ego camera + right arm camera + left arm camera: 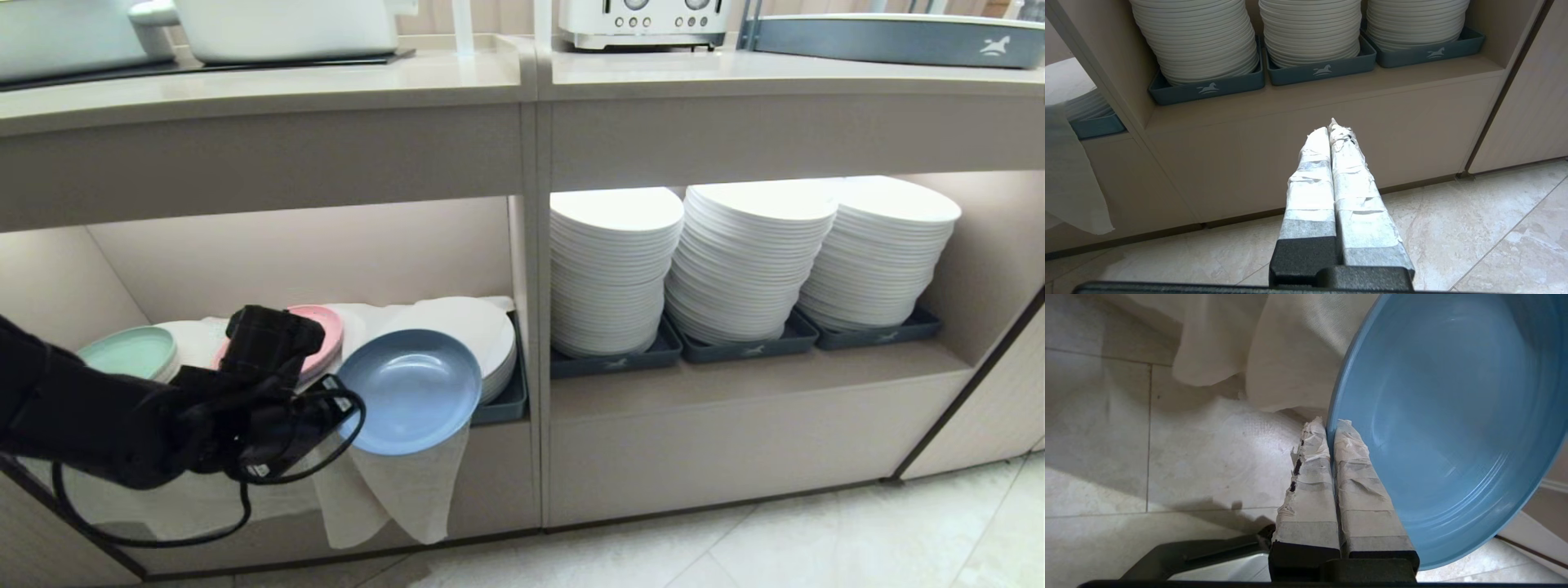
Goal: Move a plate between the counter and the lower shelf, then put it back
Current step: Put the plate
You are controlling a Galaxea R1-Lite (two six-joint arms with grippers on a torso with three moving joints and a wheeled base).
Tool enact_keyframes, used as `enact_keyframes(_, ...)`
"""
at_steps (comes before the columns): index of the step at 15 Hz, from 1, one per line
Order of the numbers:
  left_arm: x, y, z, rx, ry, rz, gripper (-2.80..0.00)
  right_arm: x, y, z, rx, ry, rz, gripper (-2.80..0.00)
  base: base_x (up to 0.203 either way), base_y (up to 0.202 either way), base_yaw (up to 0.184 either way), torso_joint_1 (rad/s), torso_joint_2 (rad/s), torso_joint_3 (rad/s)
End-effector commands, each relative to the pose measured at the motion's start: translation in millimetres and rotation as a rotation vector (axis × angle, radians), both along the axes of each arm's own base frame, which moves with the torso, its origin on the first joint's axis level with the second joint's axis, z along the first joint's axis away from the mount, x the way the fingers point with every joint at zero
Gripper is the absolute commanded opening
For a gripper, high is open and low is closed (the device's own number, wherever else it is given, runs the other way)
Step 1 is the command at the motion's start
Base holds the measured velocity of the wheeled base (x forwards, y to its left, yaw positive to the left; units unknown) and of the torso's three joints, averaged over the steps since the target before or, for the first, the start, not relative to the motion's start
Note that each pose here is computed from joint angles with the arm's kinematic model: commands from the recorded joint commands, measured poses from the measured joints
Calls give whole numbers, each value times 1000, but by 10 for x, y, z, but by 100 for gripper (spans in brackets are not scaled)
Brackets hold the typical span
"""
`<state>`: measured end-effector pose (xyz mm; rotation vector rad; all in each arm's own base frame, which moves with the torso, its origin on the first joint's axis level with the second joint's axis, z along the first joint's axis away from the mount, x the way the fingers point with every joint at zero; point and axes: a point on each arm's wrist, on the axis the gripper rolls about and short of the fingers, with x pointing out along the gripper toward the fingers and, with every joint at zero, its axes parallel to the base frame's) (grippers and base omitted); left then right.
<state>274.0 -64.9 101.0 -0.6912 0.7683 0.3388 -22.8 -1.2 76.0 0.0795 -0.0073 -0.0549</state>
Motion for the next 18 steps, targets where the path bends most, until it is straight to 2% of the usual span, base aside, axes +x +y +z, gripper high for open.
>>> enact_keyframes(1,-224,57,95,-10,-23,6,-280,0,0,1,0,-1,0,-280,0,0,0,0,0,0)
enact_keyframes(13,-1449,362,128,-44,-60,27,-280,0,0,-1,0,0,-1,-280,0,0,0,0,0,0)
enact_keyframes(18,-1541,378,160,-39,-60,14,-280,0,0,1,0,-1,0,-280,0,0,0,0,0,0)
